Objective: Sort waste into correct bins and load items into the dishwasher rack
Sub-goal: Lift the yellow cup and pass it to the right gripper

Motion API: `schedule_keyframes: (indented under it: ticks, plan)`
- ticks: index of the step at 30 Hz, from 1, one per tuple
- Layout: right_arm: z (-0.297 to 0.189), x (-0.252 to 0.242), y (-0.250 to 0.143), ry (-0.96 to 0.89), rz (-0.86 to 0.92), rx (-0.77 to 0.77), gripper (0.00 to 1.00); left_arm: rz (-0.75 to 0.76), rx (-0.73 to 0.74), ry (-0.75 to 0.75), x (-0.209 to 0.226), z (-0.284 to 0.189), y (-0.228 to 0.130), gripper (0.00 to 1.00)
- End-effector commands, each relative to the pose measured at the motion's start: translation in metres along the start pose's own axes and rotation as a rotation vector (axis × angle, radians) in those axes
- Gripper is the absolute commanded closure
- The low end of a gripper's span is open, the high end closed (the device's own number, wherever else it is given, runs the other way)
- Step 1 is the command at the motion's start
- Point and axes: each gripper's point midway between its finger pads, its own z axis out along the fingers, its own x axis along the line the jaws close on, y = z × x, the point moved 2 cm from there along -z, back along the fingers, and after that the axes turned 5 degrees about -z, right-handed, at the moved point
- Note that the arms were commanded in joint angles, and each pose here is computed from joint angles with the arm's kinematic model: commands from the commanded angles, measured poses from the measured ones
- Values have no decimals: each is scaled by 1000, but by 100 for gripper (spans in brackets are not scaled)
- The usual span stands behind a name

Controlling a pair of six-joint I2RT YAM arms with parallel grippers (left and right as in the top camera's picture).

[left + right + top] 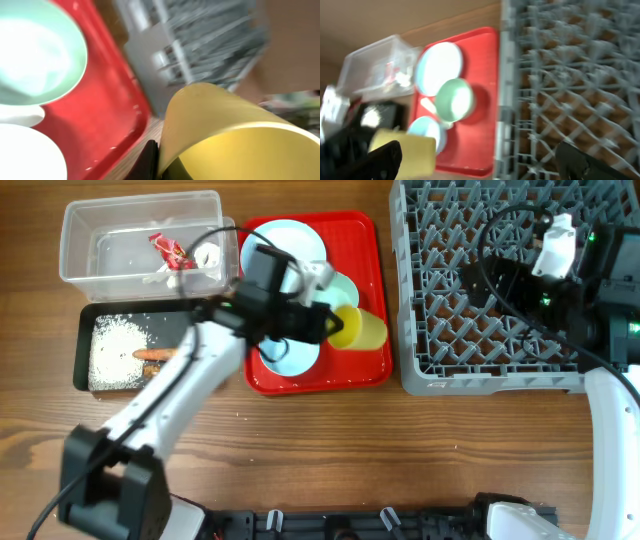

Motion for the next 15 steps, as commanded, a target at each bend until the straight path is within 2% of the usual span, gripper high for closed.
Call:
schedule_keyframes:
  ticks: [1,10,15]
  plan:
    - [9,46,-4,289,-131,19,0,-23,-3,-306,-27,-42,13,96]
    - [33,129,-16,789,-324,58,0,8,-36,-549,-34,-88,26,96]
    - [46,163,-23,1040,-380,72,0,27,-29,-603,-39,-95,25,96]
